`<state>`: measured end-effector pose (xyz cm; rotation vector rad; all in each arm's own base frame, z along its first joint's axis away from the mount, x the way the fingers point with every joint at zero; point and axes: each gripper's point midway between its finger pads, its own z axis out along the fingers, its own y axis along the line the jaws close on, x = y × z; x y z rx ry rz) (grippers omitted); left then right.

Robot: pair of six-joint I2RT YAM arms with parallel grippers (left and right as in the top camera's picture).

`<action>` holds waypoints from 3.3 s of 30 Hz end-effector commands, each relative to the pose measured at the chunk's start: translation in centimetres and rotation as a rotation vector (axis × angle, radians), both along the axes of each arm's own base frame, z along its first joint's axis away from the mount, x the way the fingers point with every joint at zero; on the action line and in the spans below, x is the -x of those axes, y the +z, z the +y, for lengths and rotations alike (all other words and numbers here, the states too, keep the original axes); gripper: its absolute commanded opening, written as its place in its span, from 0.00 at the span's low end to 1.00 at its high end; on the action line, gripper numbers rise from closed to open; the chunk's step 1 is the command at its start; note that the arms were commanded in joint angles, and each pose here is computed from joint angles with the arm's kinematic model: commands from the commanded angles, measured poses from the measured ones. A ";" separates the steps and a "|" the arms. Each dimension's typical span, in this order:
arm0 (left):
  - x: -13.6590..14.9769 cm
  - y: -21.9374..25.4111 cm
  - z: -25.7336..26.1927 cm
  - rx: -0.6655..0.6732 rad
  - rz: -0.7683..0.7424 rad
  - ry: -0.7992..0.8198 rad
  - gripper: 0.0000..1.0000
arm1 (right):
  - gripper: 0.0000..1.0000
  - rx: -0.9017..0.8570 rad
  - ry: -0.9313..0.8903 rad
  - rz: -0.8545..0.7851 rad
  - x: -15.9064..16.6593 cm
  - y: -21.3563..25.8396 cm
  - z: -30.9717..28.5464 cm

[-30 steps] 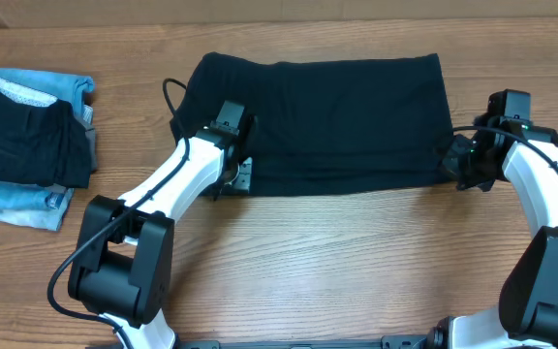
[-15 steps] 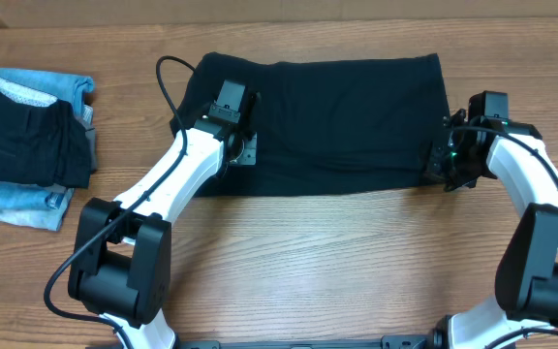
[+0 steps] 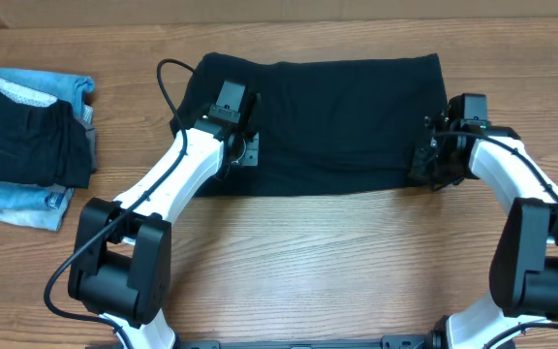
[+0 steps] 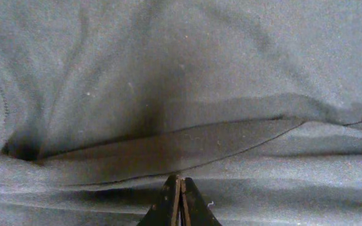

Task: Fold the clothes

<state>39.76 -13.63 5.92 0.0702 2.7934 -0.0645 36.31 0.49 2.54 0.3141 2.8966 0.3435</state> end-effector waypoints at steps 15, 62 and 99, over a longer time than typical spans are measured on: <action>0.0 -3.3 -0.6 0.012 0.064 0.010 0.04 | 0.04 0.018 0.006 -0.111 -1.5 -1.4 -0.2; -2.6 4.6 -4.1 0.153 -0.037 -0.082 0.07 | 0.04 0.017 -0.057 -0.297 -7.3 6.5 -1.3; -1.7 -3.3 -1.0 0.095 0.090 0.059 0.04 | 0.04 0.158 -0.289 -0.067 0.0 -6.3 -10.9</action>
